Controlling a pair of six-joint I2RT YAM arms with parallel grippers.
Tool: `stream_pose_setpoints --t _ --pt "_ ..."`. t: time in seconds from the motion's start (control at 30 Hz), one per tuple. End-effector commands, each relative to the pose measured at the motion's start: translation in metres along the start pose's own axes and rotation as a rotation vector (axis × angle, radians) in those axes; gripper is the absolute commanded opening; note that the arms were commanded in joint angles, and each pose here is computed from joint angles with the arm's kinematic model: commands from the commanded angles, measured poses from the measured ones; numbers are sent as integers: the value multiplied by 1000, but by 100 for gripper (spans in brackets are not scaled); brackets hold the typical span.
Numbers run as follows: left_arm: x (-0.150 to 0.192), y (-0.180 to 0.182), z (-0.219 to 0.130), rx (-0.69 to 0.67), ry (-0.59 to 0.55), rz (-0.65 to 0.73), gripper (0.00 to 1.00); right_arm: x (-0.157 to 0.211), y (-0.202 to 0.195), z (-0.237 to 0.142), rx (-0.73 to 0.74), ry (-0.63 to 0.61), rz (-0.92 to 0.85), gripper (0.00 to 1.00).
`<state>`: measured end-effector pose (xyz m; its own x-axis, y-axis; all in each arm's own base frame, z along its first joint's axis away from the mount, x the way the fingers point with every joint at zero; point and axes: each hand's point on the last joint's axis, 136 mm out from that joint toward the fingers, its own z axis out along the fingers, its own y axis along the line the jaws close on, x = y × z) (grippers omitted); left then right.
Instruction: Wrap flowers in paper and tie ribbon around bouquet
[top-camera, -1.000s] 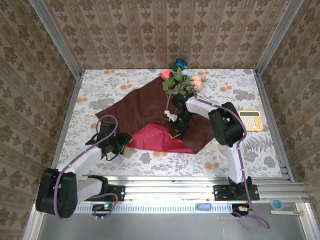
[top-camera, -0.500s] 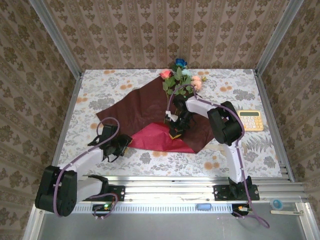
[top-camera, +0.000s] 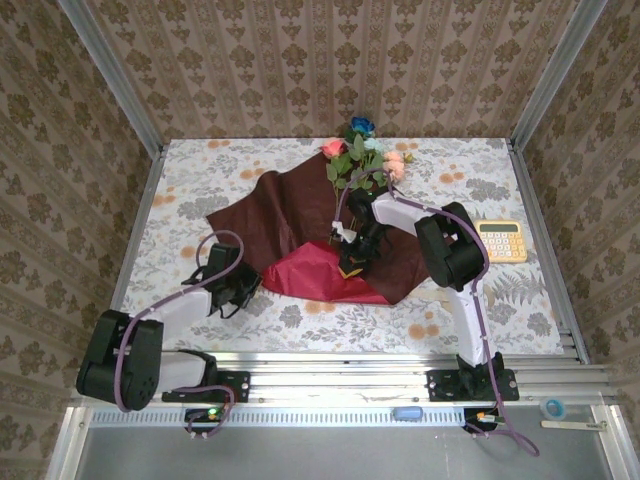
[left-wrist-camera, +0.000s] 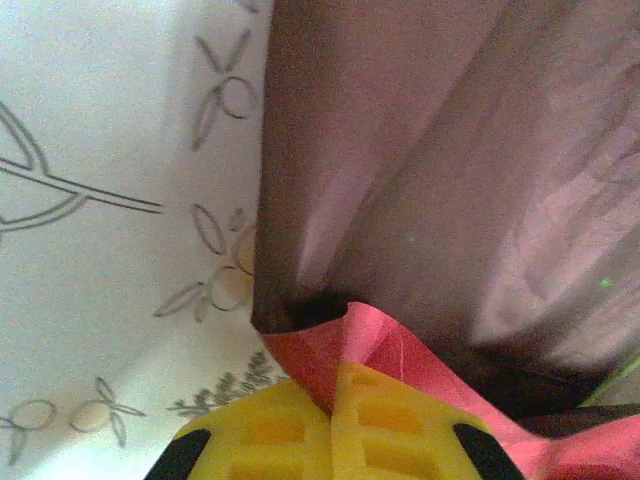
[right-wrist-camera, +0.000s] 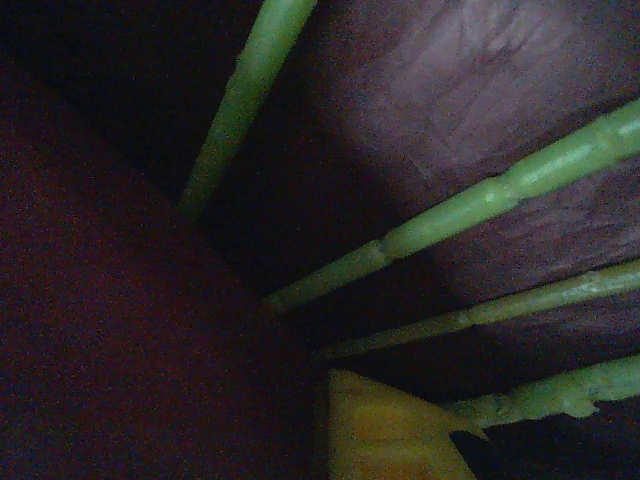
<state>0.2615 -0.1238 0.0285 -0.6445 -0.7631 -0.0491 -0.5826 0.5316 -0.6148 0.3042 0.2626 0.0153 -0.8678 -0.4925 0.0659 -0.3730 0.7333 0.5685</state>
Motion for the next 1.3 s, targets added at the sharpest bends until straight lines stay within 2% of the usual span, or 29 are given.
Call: stream_pose_setpoints --t 0.0,0.07,0.17,0.43,0.6,0.67,0.83,0.97,1.07,1.27 --pt "-1 -14 -14 25 -33 25 0 4 -17 -4 95 -33 39 8" --pt "7 -9 -21 10 -26 31 0 0 -14 -15 125 -110 28 25" --pt "15 2 -33 -29 -27 23 0 -1 -11 -32 171 -204 23 36" --pt "23 17 -42 -66 -26 -45 0 13 -6 -60 306 -357 2 43" --pt "23 12 -46 -74 -23 -24 0 21 21 -78 423 -513 -118 46" --pt "23 11 -48 -79 -25 -16 0 28 44 -72 448 -562 -220 49" --pt "24 11 -50 -81 -15 -5 0 45 103 -19 514 -601 -583 56" --pt "25 10 -49 -72 -5 -5 0 30 143 20 656 -666 -862 62" --pt "24 7 -50 -65 -1 -9 0 8 147 38 796 -680 -942 65" --pt "22 1 -54 -49 22 -21 0 -22 120 53 1041 -613 -931 62"
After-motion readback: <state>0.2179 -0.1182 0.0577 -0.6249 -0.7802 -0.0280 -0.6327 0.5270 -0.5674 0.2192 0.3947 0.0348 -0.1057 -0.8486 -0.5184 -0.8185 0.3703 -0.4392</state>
